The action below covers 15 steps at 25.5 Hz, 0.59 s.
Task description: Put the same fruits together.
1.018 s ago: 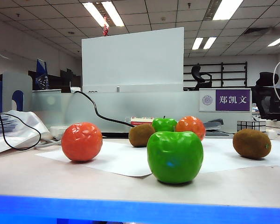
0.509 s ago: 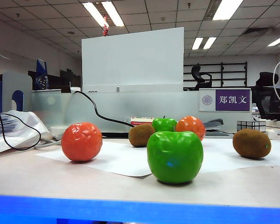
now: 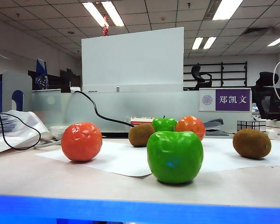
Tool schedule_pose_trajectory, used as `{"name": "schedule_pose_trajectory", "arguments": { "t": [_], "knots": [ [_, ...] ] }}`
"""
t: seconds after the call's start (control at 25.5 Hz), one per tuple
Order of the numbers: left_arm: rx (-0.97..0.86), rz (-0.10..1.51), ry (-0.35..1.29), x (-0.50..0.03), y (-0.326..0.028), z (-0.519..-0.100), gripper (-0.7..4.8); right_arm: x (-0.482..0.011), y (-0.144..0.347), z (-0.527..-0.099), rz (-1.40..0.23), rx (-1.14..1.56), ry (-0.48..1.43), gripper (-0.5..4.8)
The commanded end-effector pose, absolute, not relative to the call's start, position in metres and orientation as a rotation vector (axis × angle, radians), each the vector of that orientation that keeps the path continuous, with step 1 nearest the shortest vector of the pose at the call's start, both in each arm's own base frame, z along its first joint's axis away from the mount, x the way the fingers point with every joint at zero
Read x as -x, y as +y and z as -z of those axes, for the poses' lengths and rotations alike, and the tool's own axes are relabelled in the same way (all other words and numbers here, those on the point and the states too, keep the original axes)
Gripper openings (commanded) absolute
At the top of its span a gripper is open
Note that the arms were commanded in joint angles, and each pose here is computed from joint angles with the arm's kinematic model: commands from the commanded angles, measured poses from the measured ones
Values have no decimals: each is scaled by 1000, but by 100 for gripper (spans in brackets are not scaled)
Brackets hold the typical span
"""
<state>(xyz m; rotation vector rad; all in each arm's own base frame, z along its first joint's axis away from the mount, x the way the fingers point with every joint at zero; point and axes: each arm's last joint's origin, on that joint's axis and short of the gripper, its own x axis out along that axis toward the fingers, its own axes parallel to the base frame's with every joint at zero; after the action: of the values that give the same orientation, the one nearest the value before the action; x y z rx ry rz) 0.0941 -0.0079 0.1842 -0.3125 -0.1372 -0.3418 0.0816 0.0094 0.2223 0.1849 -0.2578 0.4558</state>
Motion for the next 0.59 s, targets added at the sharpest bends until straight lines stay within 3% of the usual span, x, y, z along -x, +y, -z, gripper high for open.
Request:
{"name": "schedule_pose_trajectory", "arguments": {
  "t": [0.04, 0.08, 0.12, 0.2, 0.31, 0.43, 0.59],
  "knots": [
    [354, 412, -168, -92, -10, -189, 12, -78, 7, -234, -399, -382, -343, -5],
    [396, 414, -151, -93, -10, -189, 62, -78, 7, -234, -398, -380, -347, -4],
    [469, 400, -110, -93, -9, -186, 150, -80, 7, -235, -398, -373, -352, 15],
    [538, 376, -79, -94, -9, -183, 243, -86, 7, -240, -424, -363, -368, 103],
    [528, 416, -121, -93, -9, -188, 246, -104, 8, -249, -479, -350, -343, 124],
    [515, 428, -149, -92, -10, -191, 247, -143, 9, -270, -536, -358, -213, 267],
    [507, 464, -148, -91, -10, -192, 247, -184, 17, -294, -663, -345, -177, 313]
  ]
}}
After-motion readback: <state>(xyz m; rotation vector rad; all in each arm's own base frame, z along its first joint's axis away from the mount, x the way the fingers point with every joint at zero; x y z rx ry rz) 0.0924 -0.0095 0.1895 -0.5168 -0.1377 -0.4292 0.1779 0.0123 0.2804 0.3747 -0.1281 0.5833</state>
